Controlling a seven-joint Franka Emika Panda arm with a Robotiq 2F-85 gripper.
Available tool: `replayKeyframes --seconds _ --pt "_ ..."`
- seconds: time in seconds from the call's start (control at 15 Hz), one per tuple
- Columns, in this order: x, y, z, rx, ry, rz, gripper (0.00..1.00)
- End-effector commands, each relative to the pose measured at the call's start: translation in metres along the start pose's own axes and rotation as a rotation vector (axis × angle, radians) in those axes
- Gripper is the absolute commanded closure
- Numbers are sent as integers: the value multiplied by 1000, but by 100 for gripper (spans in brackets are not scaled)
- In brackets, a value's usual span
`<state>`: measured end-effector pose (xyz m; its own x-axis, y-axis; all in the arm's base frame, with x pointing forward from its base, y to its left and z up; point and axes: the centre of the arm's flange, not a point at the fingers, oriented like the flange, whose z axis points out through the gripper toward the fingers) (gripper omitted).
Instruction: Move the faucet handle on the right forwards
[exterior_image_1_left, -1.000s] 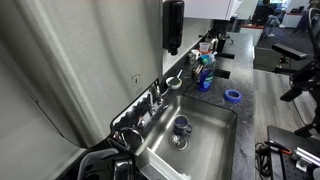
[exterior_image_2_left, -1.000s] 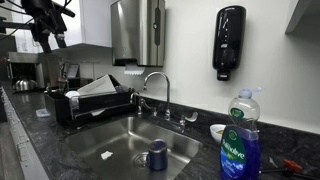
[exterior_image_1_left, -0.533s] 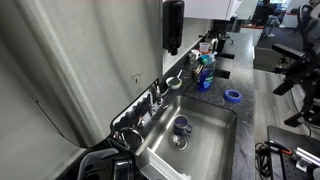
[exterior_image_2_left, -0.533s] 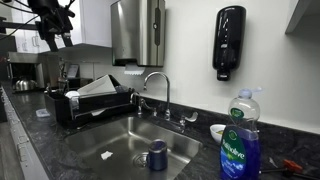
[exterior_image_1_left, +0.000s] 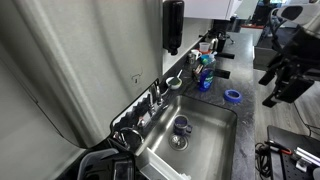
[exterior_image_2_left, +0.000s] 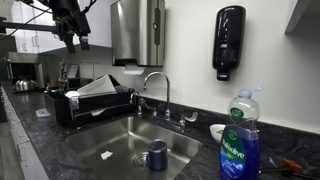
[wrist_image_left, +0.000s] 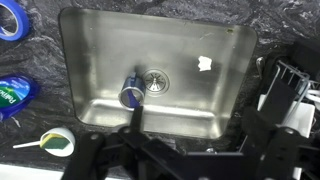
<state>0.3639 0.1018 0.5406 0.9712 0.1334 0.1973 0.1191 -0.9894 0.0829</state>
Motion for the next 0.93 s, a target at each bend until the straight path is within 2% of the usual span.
replayKeyframes --seconds 0.0,0.4,0.87 --pt "23 33 18 -5 -16 36 0" --pt "37 62 38 4 -57 100 0" --pt "45 64 40 -6 -71 109 0"
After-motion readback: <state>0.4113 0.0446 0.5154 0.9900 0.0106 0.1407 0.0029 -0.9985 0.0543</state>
